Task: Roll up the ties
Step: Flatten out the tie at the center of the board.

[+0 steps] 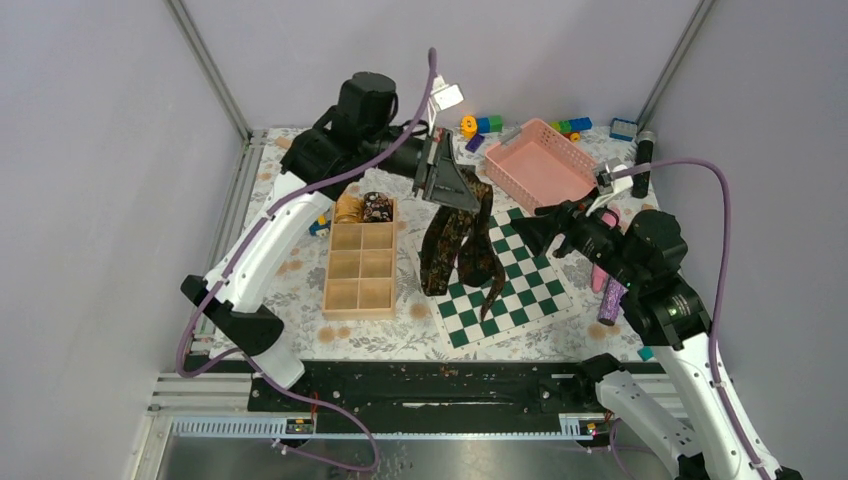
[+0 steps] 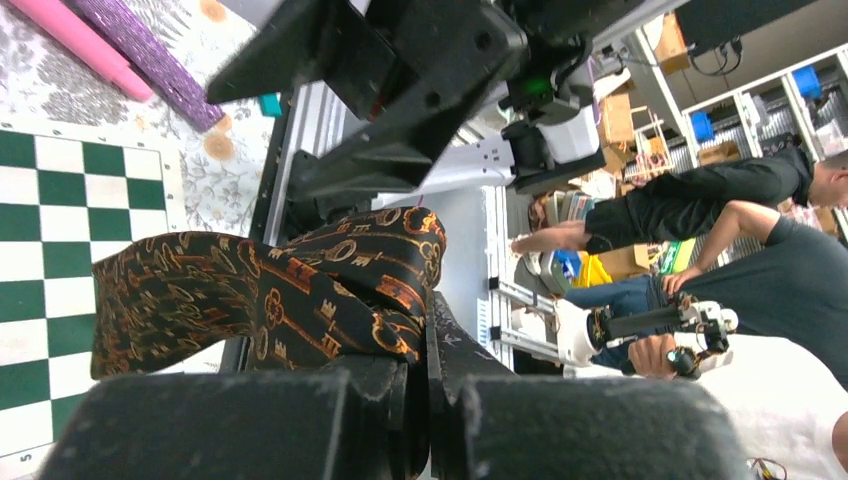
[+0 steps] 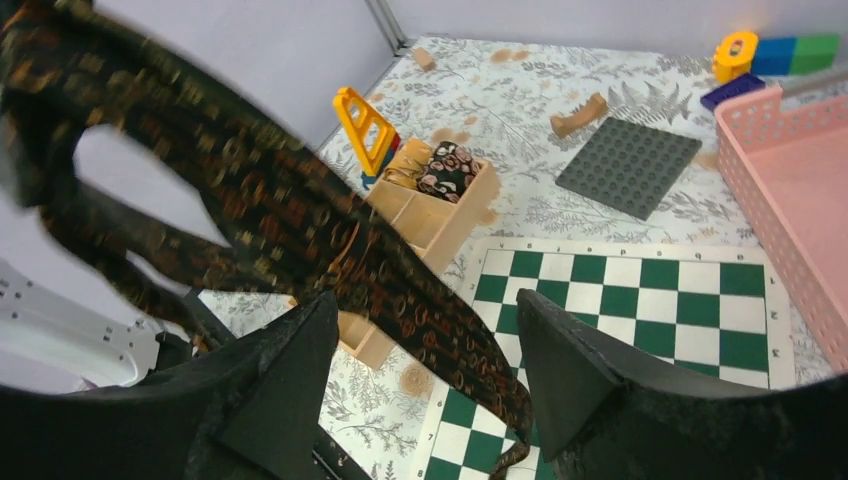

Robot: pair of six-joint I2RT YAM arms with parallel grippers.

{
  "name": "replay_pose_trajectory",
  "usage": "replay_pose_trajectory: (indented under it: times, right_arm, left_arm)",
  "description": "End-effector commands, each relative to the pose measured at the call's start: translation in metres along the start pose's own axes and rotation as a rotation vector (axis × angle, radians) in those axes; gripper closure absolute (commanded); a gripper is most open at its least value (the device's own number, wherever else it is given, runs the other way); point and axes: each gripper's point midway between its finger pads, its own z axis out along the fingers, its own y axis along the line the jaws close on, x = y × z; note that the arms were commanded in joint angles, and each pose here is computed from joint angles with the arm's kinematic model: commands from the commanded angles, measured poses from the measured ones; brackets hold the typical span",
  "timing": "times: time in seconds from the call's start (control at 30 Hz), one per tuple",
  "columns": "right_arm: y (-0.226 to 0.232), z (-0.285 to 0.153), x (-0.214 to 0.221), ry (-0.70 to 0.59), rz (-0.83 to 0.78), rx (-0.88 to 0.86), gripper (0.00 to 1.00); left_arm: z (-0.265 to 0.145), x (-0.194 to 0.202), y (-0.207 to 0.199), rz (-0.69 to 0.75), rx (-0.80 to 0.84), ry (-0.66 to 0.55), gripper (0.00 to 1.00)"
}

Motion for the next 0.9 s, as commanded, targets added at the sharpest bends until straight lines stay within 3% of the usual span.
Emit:
replay_pose_trajectory:
  times: [0.0, 0.23, 0.53, 0.7, 0.87]
  right_arm:
    - [0.023, -0.004, -0.011, -0.062, -0.094, -0.125, 0.27]
    - [0.024, 0.005, -0.002, -0.094, -0.211, -0.127, 0.19]
    - [0.032, 0.024, -0.01, -0.215, -0.348, -0.133, 0.16]
    - [0.033, 0.027, -0.012, -0.233, -0.417, -0.145, 0.17]
    - [0.045, 0.015, -0.005, -0.226, -0.502, -0.233, 0.21]
  left_arm:
    - [-0.017, -0.037, -0.03, 0.027, 0.077, -0.113, 1.0]
    - [-0.026, -0.079, -0.054, -0.125, 0.28, -0.281, 1.0]
    - [-0.048, -0.101, -0.085, -0.316, 0.493, -0.403, 1.0]
    - [-0.058, -0.095, -0.11, -0.36, 0.531, -0.363, 1.0]
    - [-0.062, -0.075, -0.124, -0.301, 0.526, -0.285, 1.0]
